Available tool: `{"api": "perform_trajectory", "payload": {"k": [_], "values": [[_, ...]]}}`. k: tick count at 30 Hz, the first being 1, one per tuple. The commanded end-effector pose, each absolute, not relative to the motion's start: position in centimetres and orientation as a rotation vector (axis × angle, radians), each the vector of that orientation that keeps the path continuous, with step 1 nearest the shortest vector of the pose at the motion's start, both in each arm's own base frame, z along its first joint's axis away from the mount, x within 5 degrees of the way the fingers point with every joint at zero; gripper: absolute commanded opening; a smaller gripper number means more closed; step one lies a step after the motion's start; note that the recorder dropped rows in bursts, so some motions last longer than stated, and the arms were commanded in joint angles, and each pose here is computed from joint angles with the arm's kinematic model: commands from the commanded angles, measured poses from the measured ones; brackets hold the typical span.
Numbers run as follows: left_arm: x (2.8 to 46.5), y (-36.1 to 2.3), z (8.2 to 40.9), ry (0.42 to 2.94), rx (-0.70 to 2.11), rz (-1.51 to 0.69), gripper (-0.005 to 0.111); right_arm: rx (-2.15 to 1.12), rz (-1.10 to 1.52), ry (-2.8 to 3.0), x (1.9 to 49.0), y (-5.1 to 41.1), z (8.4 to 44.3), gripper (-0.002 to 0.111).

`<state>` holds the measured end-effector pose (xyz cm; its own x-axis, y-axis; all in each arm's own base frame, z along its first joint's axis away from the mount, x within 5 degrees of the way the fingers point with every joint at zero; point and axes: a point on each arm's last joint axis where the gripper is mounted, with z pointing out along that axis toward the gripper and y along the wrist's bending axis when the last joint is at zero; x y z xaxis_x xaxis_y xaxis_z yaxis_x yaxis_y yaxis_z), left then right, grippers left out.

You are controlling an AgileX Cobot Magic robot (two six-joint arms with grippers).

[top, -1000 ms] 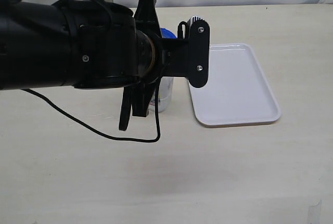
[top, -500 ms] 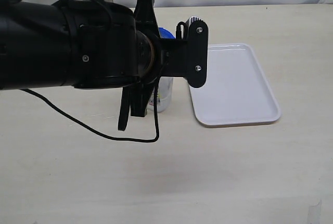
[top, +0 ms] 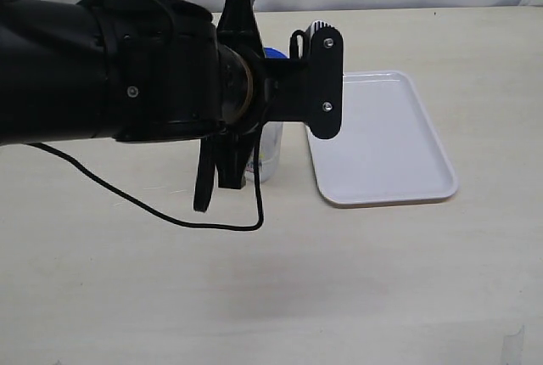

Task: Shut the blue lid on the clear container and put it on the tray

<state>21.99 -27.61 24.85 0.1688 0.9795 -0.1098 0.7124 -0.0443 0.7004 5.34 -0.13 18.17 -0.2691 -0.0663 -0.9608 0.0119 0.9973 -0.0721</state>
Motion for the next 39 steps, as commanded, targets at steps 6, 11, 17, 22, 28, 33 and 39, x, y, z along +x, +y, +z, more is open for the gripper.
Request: {"api": "perform_trajectory", "payload": {"k": [6, 11, 17, 22, 28, 33, 39], "values": [[21.67, -27.41, 24.97, 1.658, 1.792, 0.511, 0.000, -0.037, -0.074, 1.825, 5.35, -0.13, 18.24, 0.004], [21.63, -27.46, 24.94, 1.663, 1.789, 0.498, 0.000, -0.037, -0.074, 1.825, 5.35, -0.13, 18.24, 0.004], [21.63, -27.54, 24.96, 1.655, 1.788, 0.492, 0.000, -0.037, -0.074, 1.825, 5.35, -0.13, 18.24, 0.004], [21.62, -27.56, 24.96, 1.656, 1.788, 0.488, 0.000, -0.037, -0.074, 1.825, 5.35, -0.13, 18.24, 0.004], [21.57, -27.56, 24.92, 1.661, 1.790, 0.481, 0.000, -0.037, -0.074, 1.825, 5.35, -0.13, 18.24, 0.004], [21.56, -27.58, 24.91, 1.660, 1.792, 0.478, 0.000, -0.037, -0.074, 1.825, 5.35, -0.13, 18.24, 0.004], [21.56, -27.58, 24.90, 1.658, 1.795, 0.479, 0.000, -0.037, -0.074, 1.825, 5.35, -0.13, 18.24, 0.004]]}}
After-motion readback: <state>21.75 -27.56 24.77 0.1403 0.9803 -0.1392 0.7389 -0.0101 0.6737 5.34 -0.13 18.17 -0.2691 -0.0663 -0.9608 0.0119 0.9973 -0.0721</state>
